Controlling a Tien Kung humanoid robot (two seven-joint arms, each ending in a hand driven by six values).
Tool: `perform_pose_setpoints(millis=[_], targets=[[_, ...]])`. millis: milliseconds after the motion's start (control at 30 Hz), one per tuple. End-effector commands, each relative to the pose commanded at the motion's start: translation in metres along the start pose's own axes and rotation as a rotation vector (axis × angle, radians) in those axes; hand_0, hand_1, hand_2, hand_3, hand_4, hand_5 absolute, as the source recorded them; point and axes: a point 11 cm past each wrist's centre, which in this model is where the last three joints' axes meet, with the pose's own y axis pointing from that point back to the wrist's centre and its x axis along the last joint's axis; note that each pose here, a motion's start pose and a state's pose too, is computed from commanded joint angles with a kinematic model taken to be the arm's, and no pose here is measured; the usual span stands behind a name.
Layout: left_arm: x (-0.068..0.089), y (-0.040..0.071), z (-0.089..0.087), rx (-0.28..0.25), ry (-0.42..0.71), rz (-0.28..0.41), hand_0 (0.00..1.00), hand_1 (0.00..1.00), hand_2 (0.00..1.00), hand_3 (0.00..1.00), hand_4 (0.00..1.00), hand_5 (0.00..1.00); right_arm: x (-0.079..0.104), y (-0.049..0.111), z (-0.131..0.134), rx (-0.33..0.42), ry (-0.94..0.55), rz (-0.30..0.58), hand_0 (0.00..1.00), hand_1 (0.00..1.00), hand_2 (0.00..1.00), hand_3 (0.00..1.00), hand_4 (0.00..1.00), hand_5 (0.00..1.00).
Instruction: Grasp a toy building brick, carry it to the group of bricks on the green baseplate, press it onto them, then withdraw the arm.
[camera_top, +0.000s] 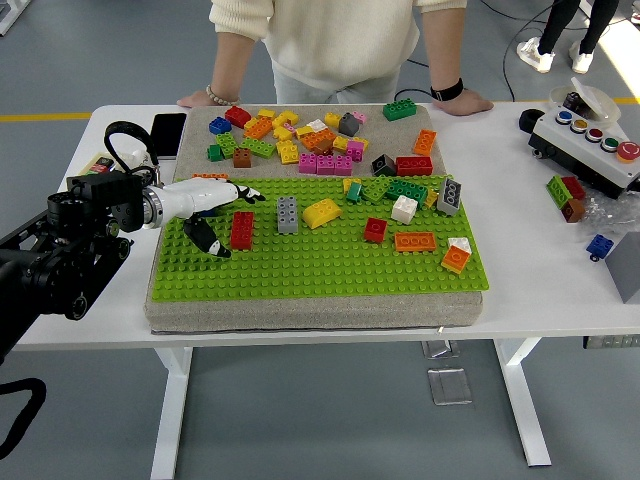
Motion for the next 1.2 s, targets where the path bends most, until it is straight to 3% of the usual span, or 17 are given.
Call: perform_pose_setpoints(millis=[733, 1200], targets=[[-0.0048, -0.0066, -0.0057, 0.044, 0.046, -0.009, 0.998, 0.905, 0.864, 0.912, 0.921, 0.072, 0.0, -0.0001, -0.0018, 0.004, -0.005, 0.0, 0.724, 0.638, 0.681, 0.62, 0.947, 0.491], [-0.0035, -0.0082, -0.0059, 0.052, 0.073, -0.007, 0.939, 0.851, 0.793, 0.844, 0.921, 0.073, 0.0005, -0.0001, -0.0017, 0.004, -0.008, 0.001, 0.723, 0.638, 0.682, 0.619, 0.947, 0.492]])
